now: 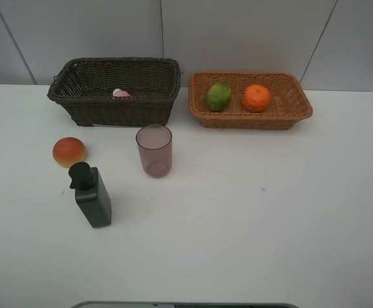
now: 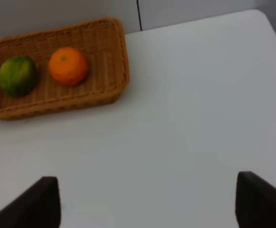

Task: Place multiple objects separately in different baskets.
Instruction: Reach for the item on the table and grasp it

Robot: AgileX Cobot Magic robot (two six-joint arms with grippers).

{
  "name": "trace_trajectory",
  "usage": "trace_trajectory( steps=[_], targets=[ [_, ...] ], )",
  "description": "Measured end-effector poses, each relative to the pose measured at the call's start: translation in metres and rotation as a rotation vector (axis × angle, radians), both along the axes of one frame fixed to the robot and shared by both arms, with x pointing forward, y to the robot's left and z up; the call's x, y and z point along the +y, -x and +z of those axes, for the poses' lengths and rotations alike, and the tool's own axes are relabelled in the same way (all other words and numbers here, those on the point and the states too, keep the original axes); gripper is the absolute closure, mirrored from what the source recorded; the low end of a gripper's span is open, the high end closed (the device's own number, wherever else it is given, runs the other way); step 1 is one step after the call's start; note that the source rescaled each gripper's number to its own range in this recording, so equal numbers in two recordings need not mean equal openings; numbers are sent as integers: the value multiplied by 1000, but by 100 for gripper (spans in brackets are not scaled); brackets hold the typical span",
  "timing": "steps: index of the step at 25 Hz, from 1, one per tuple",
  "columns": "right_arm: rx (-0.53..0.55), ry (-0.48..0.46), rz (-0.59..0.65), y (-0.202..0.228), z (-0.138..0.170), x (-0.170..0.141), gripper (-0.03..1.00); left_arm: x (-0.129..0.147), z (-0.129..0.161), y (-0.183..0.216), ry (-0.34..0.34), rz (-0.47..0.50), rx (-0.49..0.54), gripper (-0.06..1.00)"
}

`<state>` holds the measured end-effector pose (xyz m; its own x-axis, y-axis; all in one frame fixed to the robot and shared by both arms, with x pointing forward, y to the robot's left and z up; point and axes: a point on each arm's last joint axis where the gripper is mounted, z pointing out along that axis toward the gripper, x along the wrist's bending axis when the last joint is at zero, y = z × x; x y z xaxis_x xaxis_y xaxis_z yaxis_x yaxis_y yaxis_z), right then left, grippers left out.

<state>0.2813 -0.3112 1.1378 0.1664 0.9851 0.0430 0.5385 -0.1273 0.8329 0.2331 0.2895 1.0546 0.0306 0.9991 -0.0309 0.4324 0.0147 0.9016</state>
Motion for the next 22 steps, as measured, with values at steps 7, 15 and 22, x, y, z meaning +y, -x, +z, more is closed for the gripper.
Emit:
trace_trajectory(
  steps=[7,15,22],
  targets=[
    [-71,-22,0,32,-1,-1,41,0,0,0,0,0,0,-6],
    [-146,10,88,56,-35,2,41,0,0,0,0,0,0,-6],
    [-134,63,196,55,-73,9,41,0,0,0,0,0,0,-6]
  ],
)
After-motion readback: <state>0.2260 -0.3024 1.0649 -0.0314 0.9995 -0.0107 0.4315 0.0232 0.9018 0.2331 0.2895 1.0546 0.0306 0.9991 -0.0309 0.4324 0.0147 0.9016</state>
